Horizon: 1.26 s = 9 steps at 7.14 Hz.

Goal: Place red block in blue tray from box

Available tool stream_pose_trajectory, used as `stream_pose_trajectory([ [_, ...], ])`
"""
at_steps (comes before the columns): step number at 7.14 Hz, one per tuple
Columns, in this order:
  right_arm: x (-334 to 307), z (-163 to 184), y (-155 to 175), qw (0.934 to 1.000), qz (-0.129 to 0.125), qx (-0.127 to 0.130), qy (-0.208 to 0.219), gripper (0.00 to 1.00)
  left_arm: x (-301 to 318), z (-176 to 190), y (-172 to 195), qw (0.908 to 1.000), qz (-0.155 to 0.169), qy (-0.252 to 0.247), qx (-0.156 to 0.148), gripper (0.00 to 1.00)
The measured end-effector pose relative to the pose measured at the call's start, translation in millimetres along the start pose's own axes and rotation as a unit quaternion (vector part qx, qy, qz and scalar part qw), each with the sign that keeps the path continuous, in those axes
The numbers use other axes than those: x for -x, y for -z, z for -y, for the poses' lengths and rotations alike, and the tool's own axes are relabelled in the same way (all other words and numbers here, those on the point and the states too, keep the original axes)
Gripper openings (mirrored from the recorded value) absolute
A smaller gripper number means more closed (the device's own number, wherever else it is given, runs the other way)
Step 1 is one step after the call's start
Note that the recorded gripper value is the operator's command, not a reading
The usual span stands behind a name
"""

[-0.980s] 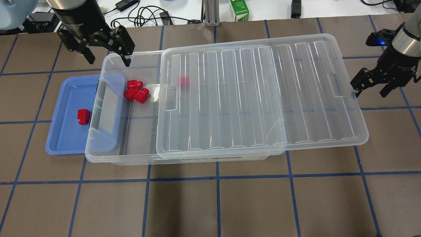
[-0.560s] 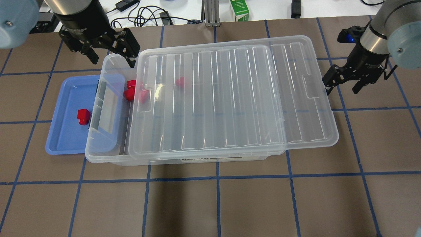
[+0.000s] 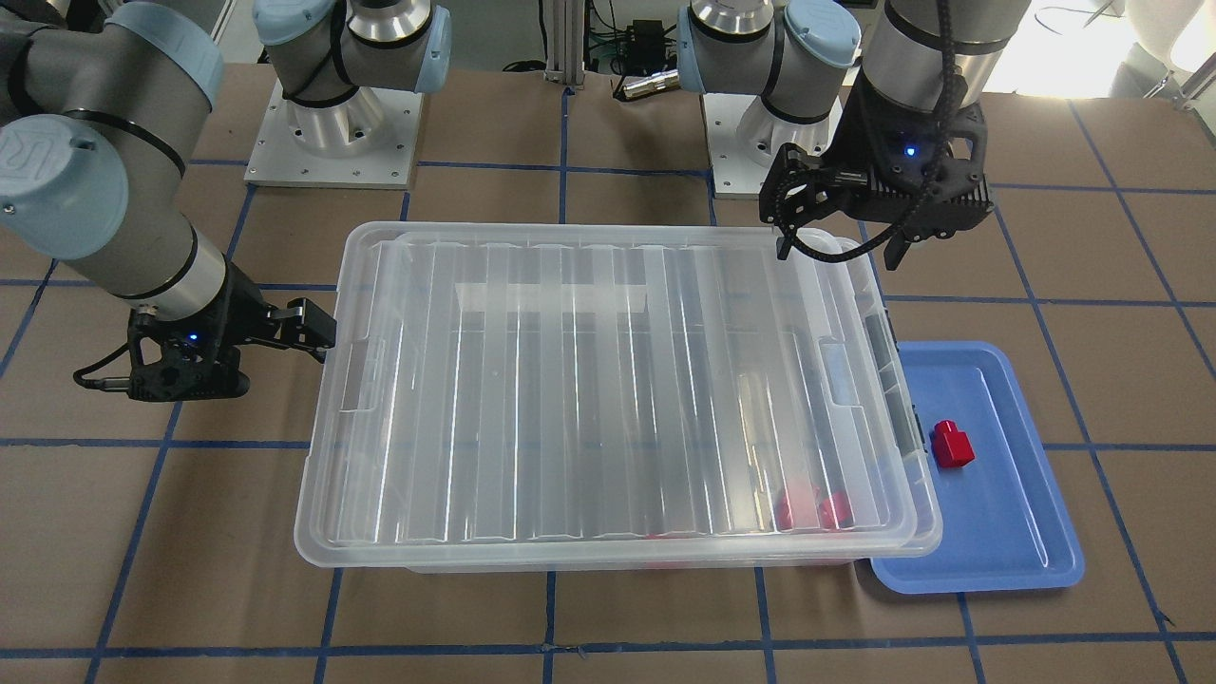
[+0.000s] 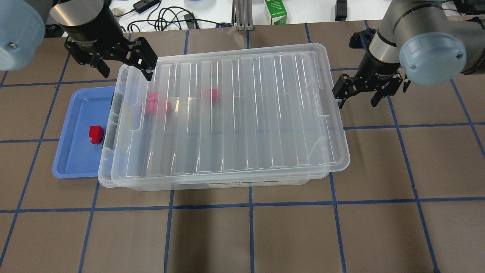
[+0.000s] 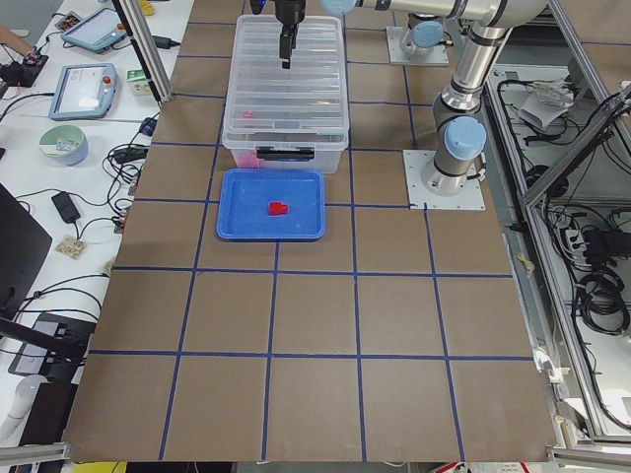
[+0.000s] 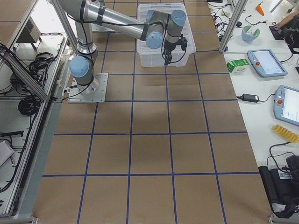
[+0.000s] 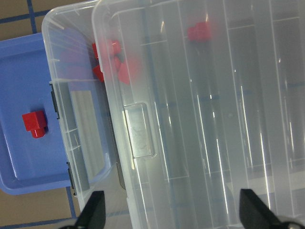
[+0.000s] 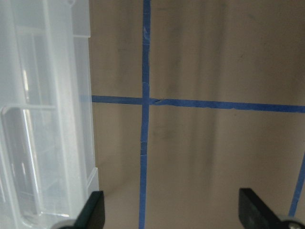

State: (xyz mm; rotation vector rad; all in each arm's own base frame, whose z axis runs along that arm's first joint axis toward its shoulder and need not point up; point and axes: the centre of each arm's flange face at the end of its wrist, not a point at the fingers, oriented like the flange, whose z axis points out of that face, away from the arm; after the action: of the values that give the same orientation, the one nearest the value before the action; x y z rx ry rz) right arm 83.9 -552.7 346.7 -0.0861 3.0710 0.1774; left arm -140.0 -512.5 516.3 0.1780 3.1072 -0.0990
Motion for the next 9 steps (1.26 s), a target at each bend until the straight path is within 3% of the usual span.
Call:
stream_pose_trajectory([
  [3, 13, 4, 12, 0.9998, -0.007, -0.019, 0.005, 1.0, 5, 0, -7, 1.0, -0.004, 0.004, 0.001, 1.0],
  [4, 15, 4, 33, 0.9991, -0.014, -0.039, 0.006, 1.0, 5, 0, -7, 1.0, -0.004, 0.004, 0.001, 1.0],
  [7, 72, -33, 144, 0.9933, -0.027, -0.111, -0.015, 1.0, 5, 0, -8, 1.0, -0.004, 0.006, 0.002, 1.0],
  [9, 102, -57, 178, 0.9935, -0.047, -0.102, -0.019, 1.0, 4, 0, -8, 1.0, -0.003, 0.006, 0.001, 1.0],
])
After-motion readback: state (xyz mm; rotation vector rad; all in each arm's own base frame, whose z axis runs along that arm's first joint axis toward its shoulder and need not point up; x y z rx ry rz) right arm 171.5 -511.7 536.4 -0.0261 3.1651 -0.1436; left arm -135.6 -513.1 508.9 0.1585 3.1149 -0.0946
